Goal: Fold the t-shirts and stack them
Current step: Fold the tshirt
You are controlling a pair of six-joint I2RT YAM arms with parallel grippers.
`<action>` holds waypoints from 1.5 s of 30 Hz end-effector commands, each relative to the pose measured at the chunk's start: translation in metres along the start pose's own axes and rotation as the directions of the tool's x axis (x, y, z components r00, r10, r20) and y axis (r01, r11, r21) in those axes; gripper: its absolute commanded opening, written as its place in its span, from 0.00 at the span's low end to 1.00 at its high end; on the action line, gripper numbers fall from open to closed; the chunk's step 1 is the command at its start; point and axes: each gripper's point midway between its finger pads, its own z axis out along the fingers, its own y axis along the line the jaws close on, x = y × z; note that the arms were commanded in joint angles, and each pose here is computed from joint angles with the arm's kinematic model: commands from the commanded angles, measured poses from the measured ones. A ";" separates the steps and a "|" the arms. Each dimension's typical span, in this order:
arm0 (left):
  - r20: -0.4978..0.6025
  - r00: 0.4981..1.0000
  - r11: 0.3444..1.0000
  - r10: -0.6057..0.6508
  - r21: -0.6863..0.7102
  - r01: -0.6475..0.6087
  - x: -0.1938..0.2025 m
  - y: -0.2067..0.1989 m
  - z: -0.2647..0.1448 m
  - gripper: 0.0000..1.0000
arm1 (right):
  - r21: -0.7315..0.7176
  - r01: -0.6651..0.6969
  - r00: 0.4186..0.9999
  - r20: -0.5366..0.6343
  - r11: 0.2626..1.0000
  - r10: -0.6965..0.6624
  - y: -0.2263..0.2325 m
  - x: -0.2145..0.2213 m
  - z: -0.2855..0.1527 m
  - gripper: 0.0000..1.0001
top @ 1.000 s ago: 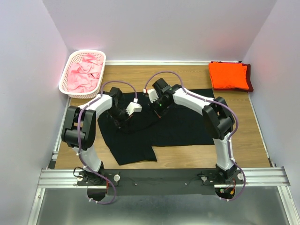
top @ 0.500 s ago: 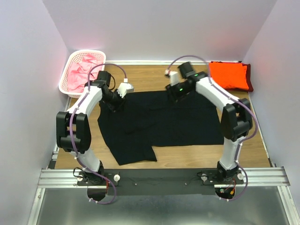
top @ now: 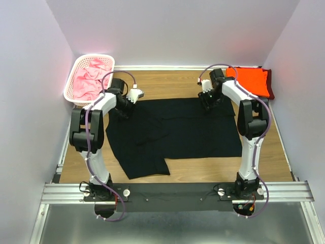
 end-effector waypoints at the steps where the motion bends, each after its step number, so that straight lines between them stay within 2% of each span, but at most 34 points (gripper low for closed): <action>1: -0.019 0.999 0.995 -0.041 -0.092 0.039 0.003 0.032 0.017 0.22 | 0.052 0.023 0.999 -0.024 0.998 -0.022 -0.023 -0.006 0.011 0.48; 6: -0.010 0.997 0.991 -0.077 -0.110 0.076 -0.007 0.069 0.033 0.17 | 0.091 0.021 1.000 -0.021 0.996 -0.019 -0.045 -0.021 0.034 0.48; 10: 0.009 0.997 0.990 -0.072 -0.120 0.072 -0.026 0.090 0.037 0.17 | 0.111 0.019 0.999 0.030 0.994 -0.022 -0.058 -0.049 0.044 0.49; 12: 0.054 0.998 0.990 -0.045 -0.128 0.051 -0.049 0.098 0.026 0.23 | 0.098 0.019 0.995 0.092 0.995 -0.028 -0.056 -0.071 0.034 0.53; 13: 0.056 0.998 0.991 -0.035 -0.125 0.042 -0.053 0.097 0.020 0.27 | 0.086 0.015 0.994 0.108 0.996 -0.024 -0.051 -0.075 0.026 0.55; 14: 0.098 0.995 0.990 -0.005 -0.138 0.019 -0.071 0.099 -0.001 0.36 | 0.074 0.025 0.991 0.127 0.997 -0.034 -0.046 -0.080 0.016 0.67; 15: 0.117 0.993 0.992 0.016 -0.125 -0.002 -0.077 0.094 -0.012 0.40 | 0.061 0.047 0.981 0.184 0.997 -0.058 -0.035 -0.092 -0.014 0.75; 16: 0.136 0.989 0.995 0.053 -0.091 -0.041 -0.081 0.084 -0.024 0.43 | 0.041 0.052 0.984 0.171 0.998 -0.058 -0.027 -0.083 -0.022 0.87; 17: 0.163 0.983 0.992 0.089 -0.099 -0.074 -0.087 0.074 -0.046 0.48 | 0.031 0.077 0.981 0.176 0.997 -0.081 -0.021 -0.080 -0.033 0.89; 18: 0.182 0.975 0.990 0.126 -0.078 -0.114 -0.087 0.063 -0.057 0.49 | 0.036 0.108 0.965 0.235 0.993 -0.114 -0.008 -0.086 -0.070 0.89; 19: 0.203 0.959 0.979 0.198 -0.094 -0.182 -0.090 0.051 -0.084 0.52 | 0.011 0.108 0.976 0.188 0.994 -0.108 -0.001 -0.062 -0.067 0.90; 21: 0.168 0.961 0.975 0.222 -0.048 -0.217 -0.061 0.027 -0.087 0.55 | 0.021 0.168 0.962 0.213 0.986 -0.168 0.014 -0.049 -0.102 0.90; 24: 0.130 0.940 0.948 0.314 0.010 -0.318 -0.016 -0.012 -0.100 0.55 | -0.002 0.222 0.969 0.114 0.975 -0.221 0.026 0.007 -0.104 0.89; 25: 0.117 0.933 0.938 0.340 0.032 -0.345 -0.003 -0.021 -0.101 0.55 | 0.010 0.247 0.962 0.116 0.969 -0.247 0.033 0.019 -0.120 0.87; 26: 0.105 0.929 0.930 0.354 0.062 -0.361 0.018 -0.038 -0.102 0.55 | -0.019 0.273 0.961 0.050 0.962 -0.272 0.036 0.049 -0.109 0.84; 28: 0.070 0.915 0.908 0.397 0.115 -0.403 0.054 -0.060 -0.100 0.55 | 0.011 0.336 0.942 0.005 0.942 -0.336 0.035 0.077 -0.117 0.75; 29: 0.060 0.910 0.902 0.410 0.123 -0.415 0.064 -0.065 -0.099 0.55 | 0.018 0.352 0.936 -0.017 0.936 -0.351 0.034 0.088 -0.117 0.72; 30: 0.041 0.906 0.898 0.421 0.121 -0.423 0.073 -0.067 -0.098 0.54 | 0.003 0.349 0.934 -0.088 0.937 -0.347 0.033 0.116 -0.107 0.68; 31: 0.029 0.900 0.893 0.435 0.114 -0.436 0.084 -0.070 -0.097 0.53 | 0.003 0.370 0.921 -0.129 0.929 -0.367 0.033 0.136 -0.105 0.61; 33: 0.018 0.901 0.895 0.433 0.111 -0.433 0.094 -0.074 -0.097 0.53 | 0.043 0.419 0.898 -0.168 0.907 -0.407 0.025 0.153 -0.106 0.56; 34: 0.014 0.904 0.898 0.428 0.111 -0.427 0.096 -0.075 -0.096 0.53 | 0.040 0.430 0.888 -0.202 0.902 -0.414 0.023 0.170 -0.098 0.56; 38: 0.003 0.910 0.905 0.416 0.097 -0.414 0.101 -0.074 -0.093 0.52 | 0.084 0.489 0.850 -0.267 0.868 -0.454 0.009 0.193 -0.089 0.55; 45: -0.021 0.911 0.908 0.411 0.095 -0.407 0.107 -0.072 -0.089 0.52 | 0.114 0.535 0.815 -0.328 0.837 -0.477 -0.011 0.208 -0.084 0.54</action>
